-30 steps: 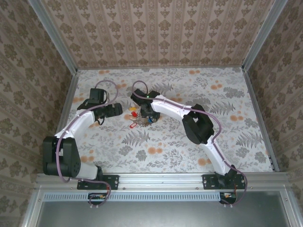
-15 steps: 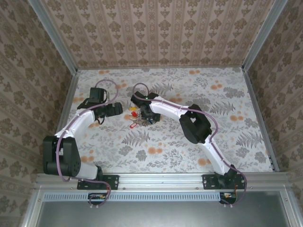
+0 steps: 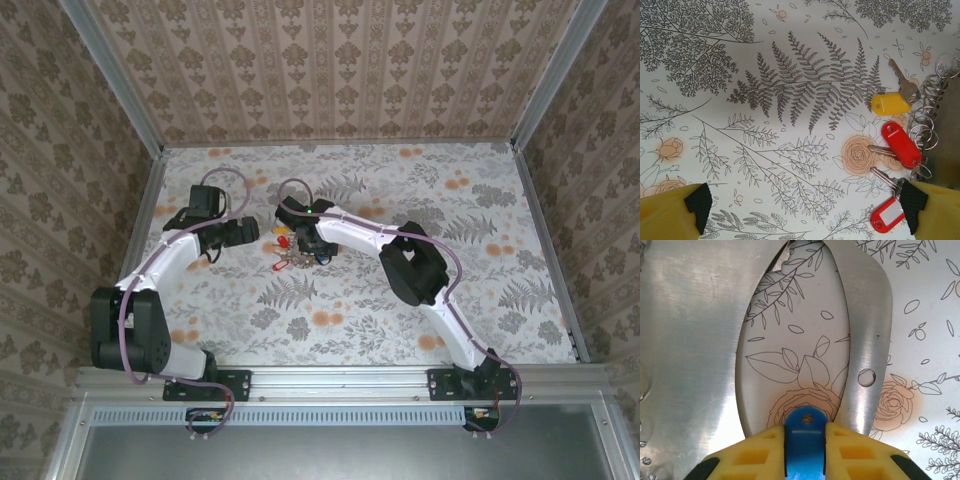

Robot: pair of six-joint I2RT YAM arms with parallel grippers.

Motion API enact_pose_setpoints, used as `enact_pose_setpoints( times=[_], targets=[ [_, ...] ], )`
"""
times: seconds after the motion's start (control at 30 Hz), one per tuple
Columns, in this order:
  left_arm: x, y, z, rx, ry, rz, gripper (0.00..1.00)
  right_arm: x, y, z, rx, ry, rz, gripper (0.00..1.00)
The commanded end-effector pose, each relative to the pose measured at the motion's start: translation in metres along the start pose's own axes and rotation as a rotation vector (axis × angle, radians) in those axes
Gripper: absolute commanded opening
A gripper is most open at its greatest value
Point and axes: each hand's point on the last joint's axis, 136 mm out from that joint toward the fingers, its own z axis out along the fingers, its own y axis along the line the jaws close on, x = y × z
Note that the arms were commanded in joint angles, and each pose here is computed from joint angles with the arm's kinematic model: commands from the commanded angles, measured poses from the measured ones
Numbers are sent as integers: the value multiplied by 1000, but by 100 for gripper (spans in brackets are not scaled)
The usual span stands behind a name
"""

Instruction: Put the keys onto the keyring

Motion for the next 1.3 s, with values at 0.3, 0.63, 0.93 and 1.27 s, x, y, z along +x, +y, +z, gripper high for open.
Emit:
enact_pose_setpoints(
  times=[0.3, 0.63, 0.93, 1.27],
  targets=[
    [4, -4, 6, 5, 38, -14, 100, 8, 4, -41, -151, 6, -54, 5],
    [-3, -42, 12, 218, 55, -30, 100, -8, -19, -27, -166, 24, -19, 37],
    [-13, -81, 9, 389, 99, -28, 98, -49, -42, 9, -60, 1, -27, 46],
    [-8, -89, 18, 387, 113, -35, 99, -17, -70, 27, 99, 193, -102, 48]
  ],
)
